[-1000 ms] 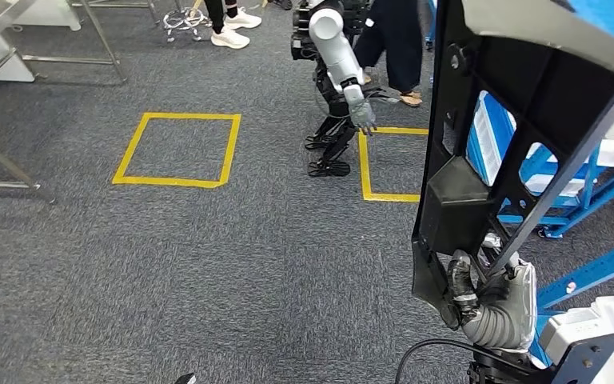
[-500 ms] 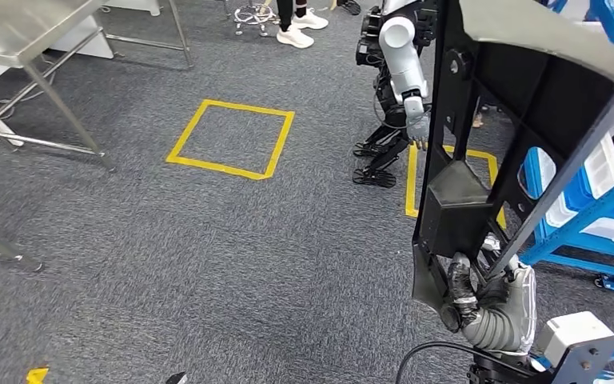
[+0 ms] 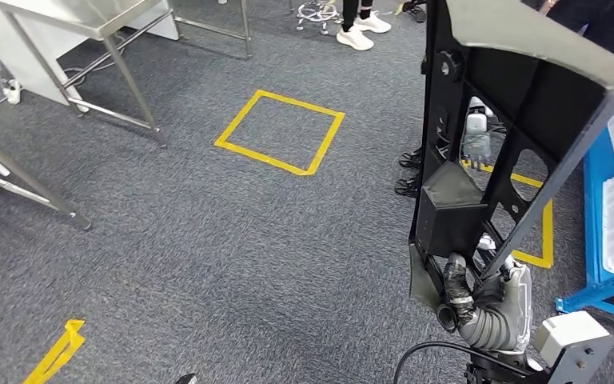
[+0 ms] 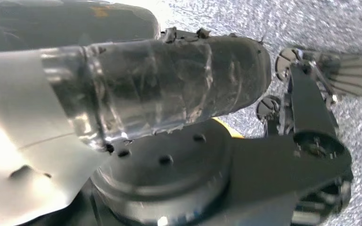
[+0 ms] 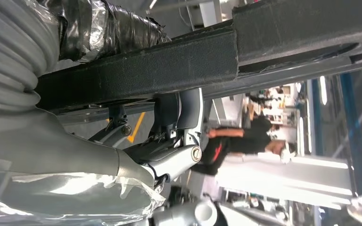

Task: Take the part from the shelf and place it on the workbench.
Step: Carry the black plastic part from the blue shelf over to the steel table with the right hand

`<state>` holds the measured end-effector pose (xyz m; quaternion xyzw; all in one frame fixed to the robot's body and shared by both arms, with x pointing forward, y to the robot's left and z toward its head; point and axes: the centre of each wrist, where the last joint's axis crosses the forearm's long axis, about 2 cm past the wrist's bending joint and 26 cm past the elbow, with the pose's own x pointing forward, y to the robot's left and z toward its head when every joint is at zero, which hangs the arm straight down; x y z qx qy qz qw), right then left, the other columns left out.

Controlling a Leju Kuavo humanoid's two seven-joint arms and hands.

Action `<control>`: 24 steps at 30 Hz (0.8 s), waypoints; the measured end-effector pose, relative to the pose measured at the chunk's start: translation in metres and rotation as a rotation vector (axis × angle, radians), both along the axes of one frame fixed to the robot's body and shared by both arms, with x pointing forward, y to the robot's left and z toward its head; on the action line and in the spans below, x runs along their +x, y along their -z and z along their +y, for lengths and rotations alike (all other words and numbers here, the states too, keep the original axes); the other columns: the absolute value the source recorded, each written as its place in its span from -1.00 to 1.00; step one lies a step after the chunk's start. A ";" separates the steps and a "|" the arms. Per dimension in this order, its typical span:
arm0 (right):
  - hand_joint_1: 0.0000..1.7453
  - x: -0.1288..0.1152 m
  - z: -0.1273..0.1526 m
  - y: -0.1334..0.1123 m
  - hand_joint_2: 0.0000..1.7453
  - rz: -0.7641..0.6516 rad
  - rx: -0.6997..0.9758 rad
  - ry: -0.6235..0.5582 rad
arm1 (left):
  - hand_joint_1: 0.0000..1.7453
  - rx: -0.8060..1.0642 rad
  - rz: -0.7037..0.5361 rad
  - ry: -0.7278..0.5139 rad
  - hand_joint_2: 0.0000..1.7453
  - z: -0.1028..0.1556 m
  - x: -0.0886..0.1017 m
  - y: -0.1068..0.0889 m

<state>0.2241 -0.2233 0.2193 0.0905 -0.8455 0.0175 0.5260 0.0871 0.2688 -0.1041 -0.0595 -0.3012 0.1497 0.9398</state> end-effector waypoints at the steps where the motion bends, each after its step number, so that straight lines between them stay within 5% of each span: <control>1: 1.00 0.000 0.000 0.000 1.00 -0.001 0.000 -0.001 | -1.00 -0.001 0.001 0.000 -1.00 0.000 0.000 0.000; 24: 1.00 -0.001 0.002 0.002 1.00 0.008 0.004 -0.004 | -1.00 0.002 0.011 0.000 -1.00 -0.002 -0.003 0.000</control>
